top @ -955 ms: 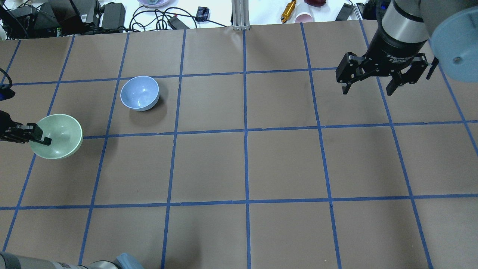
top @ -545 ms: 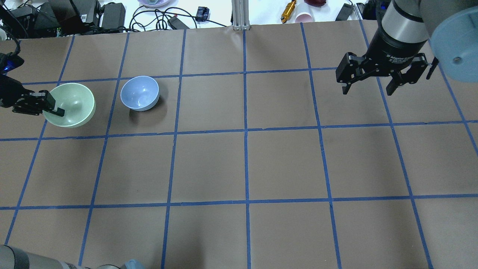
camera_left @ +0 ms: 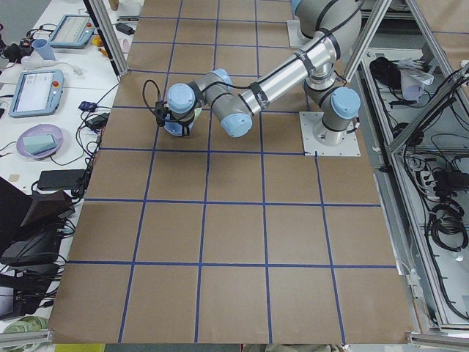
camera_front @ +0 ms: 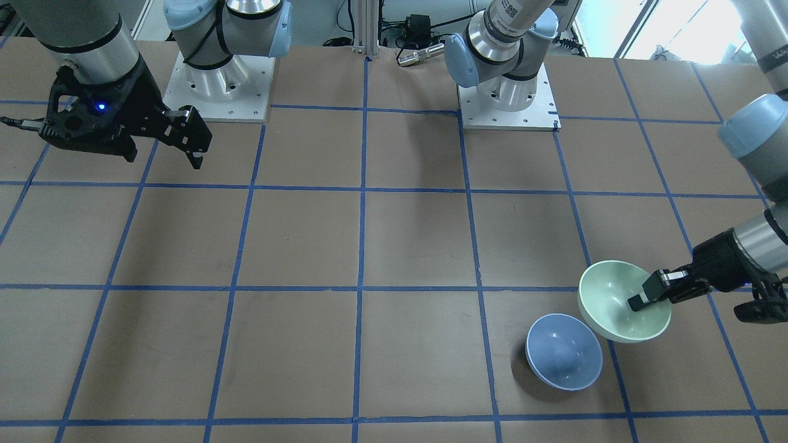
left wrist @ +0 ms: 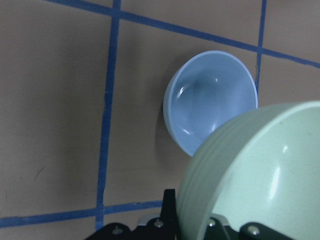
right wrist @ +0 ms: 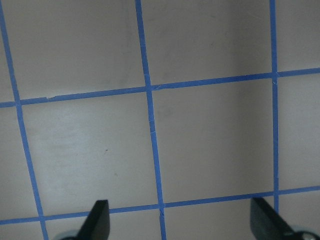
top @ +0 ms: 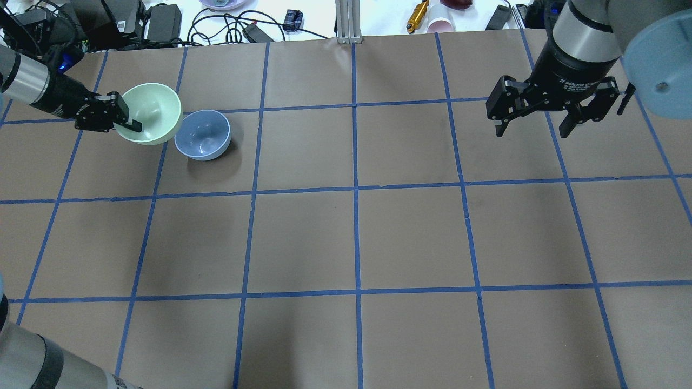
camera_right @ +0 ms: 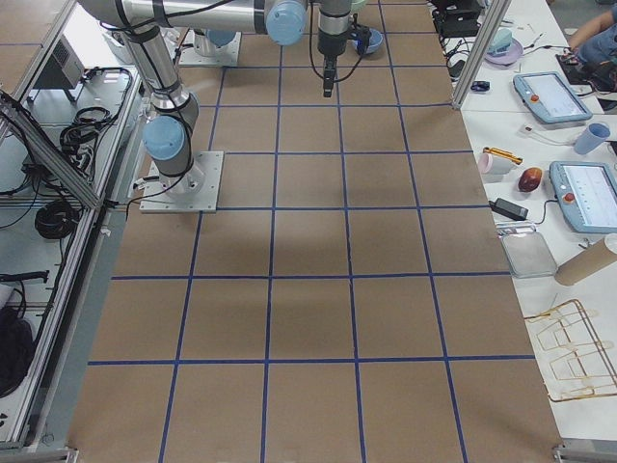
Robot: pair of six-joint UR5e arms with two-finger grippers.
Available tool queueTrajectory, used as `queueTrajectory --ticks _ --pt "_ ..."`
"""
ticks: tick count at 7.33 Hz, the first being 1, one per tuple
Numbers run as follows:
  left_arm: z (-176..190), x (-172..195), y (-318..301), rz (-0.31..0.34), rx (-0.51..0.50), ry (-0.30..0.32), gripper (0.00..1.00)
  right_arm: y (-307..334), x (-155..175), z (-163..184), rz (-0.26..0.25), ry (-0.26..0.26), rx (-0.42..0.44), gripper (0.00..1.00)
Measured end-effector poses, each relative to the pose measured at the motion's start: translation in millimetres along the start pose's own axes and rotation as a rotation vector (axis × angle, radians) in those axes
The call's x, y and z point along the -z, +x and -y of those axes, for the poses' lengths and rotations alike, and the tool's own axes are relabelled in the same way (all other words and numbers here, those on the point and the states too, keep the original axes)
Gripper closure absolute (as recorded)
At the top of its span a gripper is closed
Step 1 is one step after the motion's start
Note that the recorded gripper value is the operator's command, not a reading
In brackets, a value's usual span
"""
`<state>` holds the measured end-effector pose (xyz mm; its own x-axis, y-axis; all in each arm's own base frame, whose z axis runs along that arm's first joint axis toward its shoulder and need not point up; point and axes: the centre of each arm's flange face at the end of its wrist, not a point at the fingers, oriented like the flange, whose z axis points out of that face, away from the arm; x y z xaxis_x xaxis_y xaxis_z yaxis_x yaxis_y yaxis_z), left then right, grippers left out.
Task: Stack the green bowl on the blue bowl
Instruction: 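Lower the green bowl into the blue bowl and open the left gripper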
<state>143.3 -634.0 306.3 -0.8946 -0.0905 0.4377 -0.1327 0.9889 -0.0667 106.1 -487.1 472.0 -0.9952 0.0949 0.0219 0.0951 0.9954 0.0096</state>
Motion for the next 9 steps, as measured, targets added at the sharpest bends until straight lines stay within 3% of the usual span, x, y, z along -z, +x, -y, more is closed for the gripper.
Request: queueTrajectory --ticks 4,9 --pt "43.4 -53.9 16.7 -0.001 0.008 0.006 1.0 0.0 0.2 0.1 0.0 0.0 0.0 0.0" --pt "43.1 -79.2 7.4 0.001 0.019 -0.021 0.96 0.0 0.2 0.1 0.0 0.0 0.0 0.0"
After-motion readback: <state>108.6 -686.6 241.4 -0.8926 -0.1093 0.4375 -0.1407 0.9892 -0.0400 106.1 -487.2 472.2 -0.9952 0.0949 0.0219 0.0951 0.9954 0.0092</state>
